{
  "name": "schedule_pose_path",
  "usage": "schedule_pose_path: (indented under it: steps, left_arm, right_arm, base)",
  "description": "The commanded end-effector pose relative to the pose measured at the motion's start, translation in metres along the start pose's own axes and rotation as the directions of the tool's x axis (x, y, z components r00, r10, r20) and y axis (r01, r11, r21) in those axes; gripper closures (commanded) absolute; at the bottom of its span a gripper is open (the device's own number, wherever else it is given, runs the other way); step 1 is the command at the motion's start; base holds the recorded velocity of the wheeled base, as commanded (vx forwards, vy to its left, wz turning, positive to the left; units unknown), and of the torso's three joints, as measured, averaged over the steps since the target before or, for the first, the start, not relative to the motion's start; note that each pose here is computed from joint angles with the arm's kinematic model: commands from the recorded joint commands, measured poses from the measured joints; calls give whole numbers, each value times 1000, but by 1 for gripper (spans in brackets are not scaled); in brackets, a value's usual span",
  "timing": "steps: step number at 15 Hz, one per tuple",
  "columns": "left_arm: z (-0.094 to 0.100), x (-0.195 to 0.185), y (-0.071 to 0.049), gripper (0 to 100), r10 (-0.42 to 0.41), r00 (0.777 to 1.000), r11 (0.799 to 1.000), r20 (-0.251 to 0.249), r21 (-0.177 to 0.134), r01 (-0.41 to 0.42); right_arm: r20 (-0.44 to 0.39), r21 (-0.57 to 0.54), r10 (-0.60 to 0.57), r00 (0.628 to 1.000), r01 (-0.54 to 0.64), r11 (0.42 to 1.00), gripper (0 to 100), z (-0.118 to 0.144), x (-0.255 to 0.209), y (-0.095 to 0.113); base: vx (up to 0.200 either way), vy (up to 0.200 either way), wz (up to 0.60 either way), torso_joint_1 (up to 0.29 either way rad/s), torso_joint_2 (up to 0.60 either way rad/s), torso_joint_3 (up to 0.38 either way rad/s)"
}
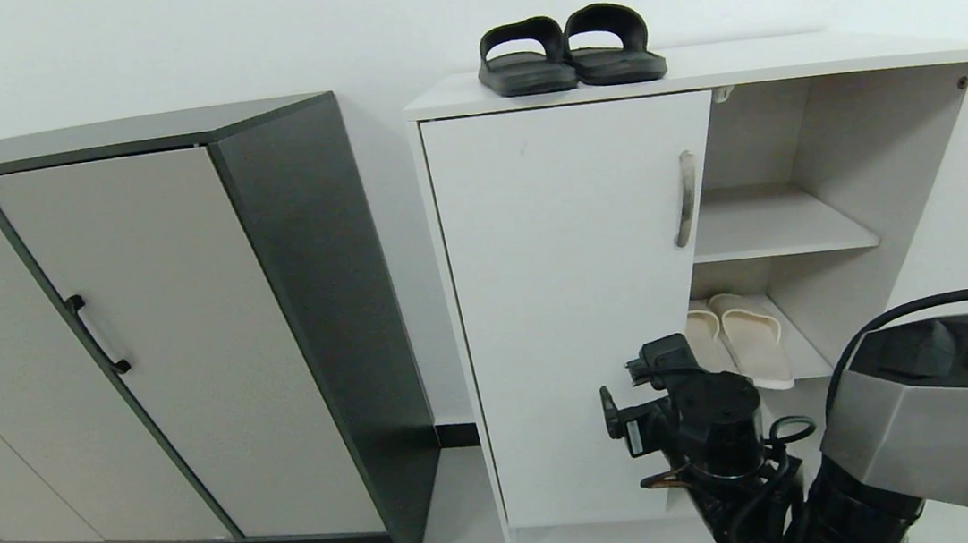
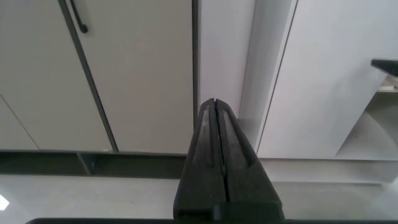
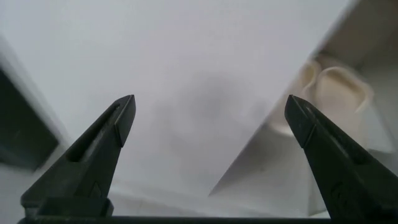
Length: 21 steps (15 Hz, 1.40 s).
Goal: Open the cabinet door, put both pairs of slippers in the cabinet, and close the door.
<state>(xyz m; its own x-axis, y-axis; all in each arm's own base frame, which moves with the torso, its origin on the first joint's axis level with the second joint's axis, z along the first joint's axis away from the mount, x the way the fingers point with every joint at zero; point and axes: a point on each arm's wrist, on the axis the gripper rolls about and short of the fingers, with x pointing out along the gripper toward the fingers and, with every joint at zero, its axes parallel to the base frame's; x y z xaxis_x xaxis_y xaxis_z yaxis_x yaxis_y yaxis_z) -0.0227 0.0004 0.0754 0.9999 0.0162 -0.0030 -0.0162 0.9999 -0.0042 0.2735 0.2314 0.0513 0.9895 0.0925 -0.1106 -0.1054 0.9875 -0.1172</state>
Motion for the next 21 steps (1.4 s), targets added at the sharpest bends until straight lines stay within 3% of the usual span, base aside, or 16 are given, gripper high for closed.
schedule_pose_path:
  steps: [1, 16, 21]
  left_arm:
    - [0, 0, 0, 100, 1, 1000, 1000, 0, 0, -1]
    - [0, 0, 0, 100, -1, 1000, 1000, 0, 0, 1]
    - [0, 0, 0, 100, -1, 1000, 1000, 0, 0, 1]
  right_arm:
    - [4, -16, 3, 1000, -3, 1000, 0, -3, -1, 0]
    - [32, -2, 66, 997, -66, 998, 0, -3, -2, -1]
    - [40, 4, 66, 997, -66, 998, 0, -2, -3, -1]
  base:
    - [0, 0, 0, 0, 0, 0]
    - [0, 0, 0, 0, 0, 0]
    - [0, 0, 0, 31, -301, -298]
